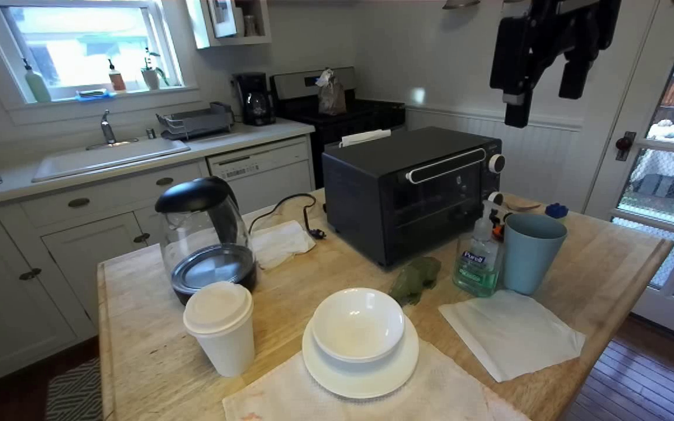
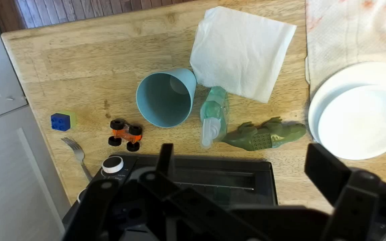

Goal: Lay the blue cup on the kitchen counter, pick up the blue cup and place it upside down on the black oven

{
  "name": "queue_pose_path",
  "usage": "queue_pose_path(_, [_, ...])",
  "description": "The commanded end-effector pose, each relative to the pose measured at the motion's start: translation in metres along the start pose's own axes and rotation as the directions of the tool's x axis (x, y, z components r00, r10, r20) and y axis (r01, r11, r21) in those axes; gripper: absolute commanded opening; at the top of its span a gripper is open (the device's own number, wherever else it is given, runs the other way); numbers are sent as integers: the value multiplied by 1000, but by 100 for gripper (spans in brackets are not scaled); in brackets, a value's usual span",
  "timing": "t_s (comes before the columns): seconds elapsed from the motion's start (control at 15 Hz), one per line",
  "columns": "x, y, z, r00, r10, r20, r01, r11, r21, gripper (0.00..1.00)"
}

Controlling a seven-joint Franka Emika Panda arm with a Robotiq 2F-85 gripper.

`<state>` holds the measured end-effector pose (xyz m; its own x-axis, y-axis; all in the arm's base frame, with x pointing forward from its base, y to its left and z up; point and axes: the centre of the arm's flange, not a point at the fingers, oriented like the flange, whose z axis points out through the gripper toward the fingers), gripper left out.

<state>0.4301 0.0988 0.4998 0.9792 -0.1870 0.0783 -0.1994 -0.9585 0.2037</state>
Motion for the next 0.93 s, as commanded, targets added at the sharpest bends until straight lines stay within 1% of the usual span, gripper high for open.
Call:
queue_pose_path(0.0, [0,0,0,1000,0,0,0,1000,0,100])
queue_pose_path(0.07, [4,3,8,1000,19,-10,-19,999,-27,100])
queue_pose_path(0.2, [20,16,29,998,22,54,-20,999,-37,100])
queue_pose_path(0.27, [27,26,40,997,48,64,-45,998,-47,100])
queue_pose_path(0.33, [29,35,49,994,51,95,-47,998,-39,100])
queue_pose_path(0.53, [38,65,79,989,55,137,-53,998,-18,100])
queue_pose_path(0.6, [39,76,89,983,71,168,-72,997,-3,100])
queue_pose_path(0.73, [36,89,101,976,95,194,-95,995,-8,100])
queue_pose_path(0.87, [37,103,109,969,103,223,-107,994,5,100])
